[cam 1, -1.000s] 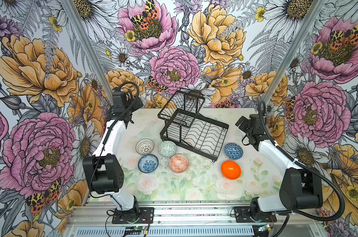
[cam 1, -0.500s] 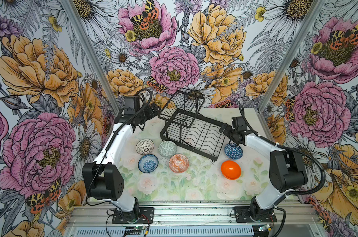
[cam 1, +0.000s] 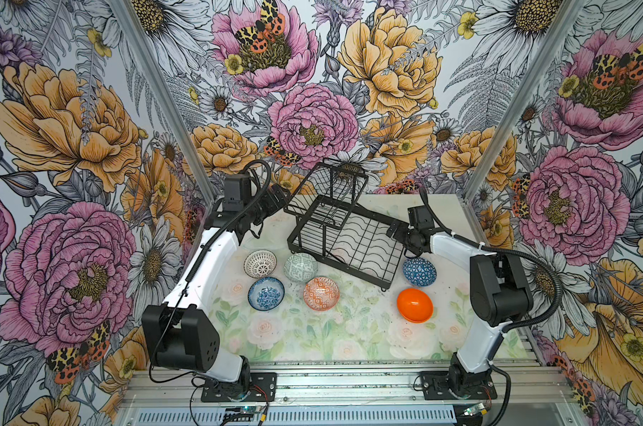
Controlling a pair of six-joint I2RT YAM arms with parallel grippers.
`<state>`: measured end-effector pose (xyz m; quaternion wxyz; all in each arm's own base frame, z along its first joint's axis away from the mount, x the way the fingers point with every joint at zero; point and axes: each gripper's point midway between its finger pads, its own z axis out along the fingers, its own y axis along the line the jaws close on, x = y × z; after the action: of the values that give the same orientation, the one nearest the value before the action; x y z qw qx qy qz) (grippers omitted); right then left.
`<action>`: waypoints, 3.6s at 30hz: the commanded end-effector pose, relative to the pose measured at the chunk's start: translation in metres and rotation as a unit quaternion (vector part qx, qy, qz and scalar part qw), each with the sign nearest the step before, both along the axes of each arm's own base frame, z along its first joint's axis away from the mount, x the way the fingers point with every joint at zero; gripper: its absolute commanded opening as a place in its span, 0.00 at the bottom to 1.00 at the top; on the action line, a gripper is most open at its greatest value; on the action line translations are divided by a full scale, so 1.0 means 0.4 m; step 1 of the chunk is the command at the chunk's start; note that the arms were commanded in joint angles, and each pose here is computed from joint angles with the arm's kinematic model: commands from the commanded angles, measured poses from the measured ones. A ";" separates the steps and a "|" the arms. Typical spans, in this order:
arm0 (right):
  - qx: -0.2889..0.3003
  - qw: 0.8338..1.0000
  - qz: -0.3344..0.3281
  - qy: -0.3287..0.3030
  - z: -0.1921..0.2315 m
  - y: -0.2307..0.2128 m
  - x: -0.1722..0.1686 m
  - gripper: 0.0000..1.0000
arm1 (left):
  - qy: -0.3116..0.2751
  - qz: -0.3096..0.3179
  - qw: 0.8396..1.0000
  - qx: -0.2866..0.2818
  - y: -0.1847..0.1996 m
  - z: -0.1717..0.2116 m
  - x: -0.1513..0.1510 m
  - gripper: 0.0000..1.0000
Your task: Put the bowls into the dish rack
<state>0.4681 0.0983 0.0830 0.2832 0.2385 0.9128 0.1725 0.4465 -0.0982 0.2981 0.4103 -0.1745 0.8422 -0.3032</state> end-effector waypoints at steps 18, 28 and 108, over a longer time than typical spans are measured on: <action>0.026 0.998 0.060 -0.025 0.015 0.225 0.112 0.99 | -0.030 0.032 0.999 -0.025 0.080 0.002 -0.016 0.99; -0.026 0.997 0.062 -0.045 0.042 0.220 0.176 0.99 | -0.030 0.029 0.999 -0.027 0.076 0.000 -0.043 0.99; -0.382 0.904 0.188 0.044 0.008 -0.050 0.135 0.20 | 0.170 0.163 0.972 -0.021 0.146 -0.305 -0.228 0.99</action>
<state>0.5144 0.0924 0.0696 0.2572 -0.0436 0.9606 -0.0957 0.3613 -0.0535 0.1889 0.3055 -0.3425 0.8529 -0.2488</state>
